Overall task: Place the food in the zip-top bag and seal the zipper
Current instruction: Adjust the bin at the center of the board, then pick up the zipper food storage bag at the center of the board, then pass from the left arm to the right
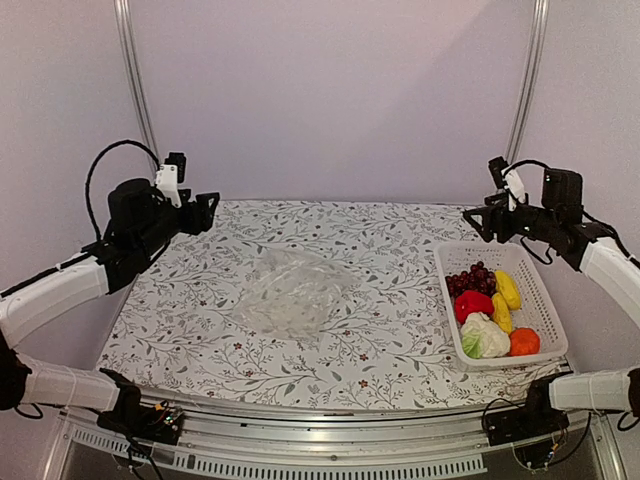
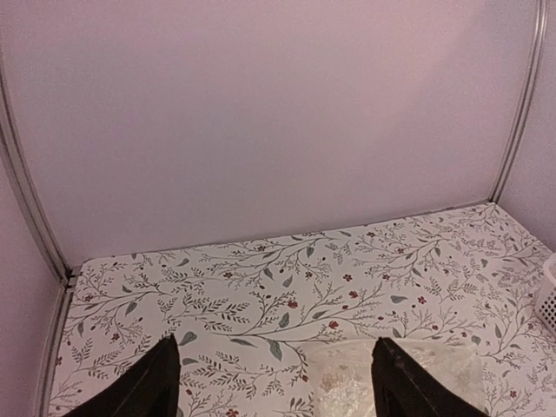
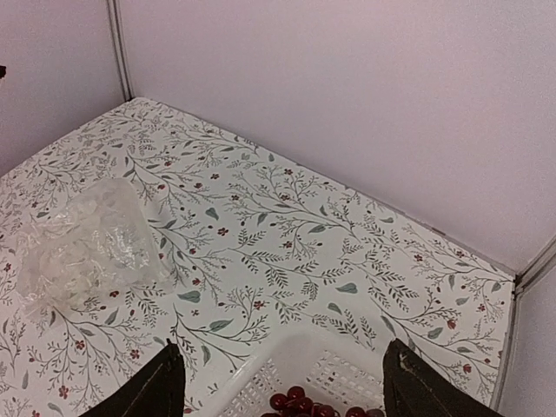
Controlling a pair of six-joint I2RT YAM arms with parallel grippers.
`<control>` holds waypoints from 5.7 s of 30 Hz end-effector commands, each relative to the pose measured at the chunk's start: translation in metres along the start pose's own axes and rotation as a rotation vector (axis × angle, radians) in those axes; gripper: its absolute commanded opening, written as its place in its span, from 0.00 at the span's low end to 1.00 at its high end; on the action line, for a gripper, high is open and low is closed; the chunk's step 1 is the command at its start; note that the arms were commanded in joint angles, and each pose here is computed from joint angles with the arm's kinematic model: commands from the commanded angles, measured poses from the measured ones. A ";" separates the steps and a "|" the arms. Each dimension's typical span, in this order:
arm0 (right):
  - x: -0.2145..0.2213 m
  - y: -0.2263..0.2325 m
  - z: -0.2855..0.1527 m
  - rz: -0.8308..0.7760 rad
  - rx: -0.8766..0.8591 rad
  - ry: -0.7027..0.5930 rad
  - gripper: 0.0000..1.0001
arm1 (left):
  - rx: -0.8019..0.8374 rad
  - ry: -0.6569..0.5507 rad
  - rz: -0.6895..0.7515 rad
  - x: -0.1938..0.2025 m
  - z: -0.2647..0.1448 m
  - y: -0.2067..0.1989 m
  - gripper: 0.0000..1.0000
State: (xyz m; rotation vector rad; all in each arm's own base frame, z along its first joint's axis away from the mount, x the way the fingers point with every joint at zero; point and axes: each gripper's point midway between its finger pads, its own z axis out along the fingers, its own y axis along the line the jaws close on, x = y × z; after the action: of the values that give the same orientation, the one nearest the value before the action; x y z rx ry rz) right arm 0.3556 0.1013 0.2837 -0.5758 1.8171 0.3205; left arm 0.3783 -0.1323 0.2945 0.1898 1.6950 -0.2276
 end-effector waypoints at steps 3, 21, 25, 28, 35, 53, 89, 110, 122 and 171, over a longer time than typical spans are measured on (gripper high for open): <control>0.063 0.059 0.033 -0.037 -0.156 0.330 0.74 | 0.037 0.019 -0.017 0.003 -0.002 -0.006 0.74; 0.164 0.082 0.056 -0.046 -0.139 0.733 0.68 | 0.086 0.049 -0.006 0.008 -0.001 -0.027 0.73; 0.172 0.081 0.060 -0.044 -0.133 0.775 0.62 | 0.092 0.052 0.000 0.009 -0.001 -0.030 0.73; 0.170 0.085 0.066 -0.052 -0.157 0.772 0.51 | 0.096 0.054 0.002 0.009 -0.002 -0.032 0.73; 0.155 0.102 0.090 -0.094 -0.242 0.734 0.28 | 0.109 0.056 0.007 0.010 -0.002 -0.037 0.73; 0.159 0.116 0.117 -0.375 -0.388 0.664 0.00 | 0.242 0.179 0.038 0.041 0.002 -0.081 0.73; 0.045 0.172 0.018 -0.292 -0.548 0.318 0.61 | 0.131 0.943 0.297 0.273 0.002 -0.225 0.06; 0.017 0.213 0.089 0.161 -0.784 0.498 0.58 | -0.158 0.027 0.606 0.161 -0.123 -0.210 0.00; 0.055 0.238 0.101 0.323 -0.901 0.653 0.59 | -0.232 -0.109 0.690 0.172 -0.145 -0.220 0.00; -0.058 0.221 0.017 -0.498 -0.910 -0.158 0.61 | 0.690 0.354 0.222 -0.027 -0.162 -0.266 0.00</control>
State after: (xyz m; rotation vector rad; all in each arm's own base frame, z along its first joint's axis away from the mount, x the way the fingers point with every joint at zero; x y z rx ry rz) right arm 0.3017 0.3031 0.3194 -1.4334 1.3798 0.7739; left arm 0.1629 -0.3523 0.3554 0.9322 1.8794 -0.6211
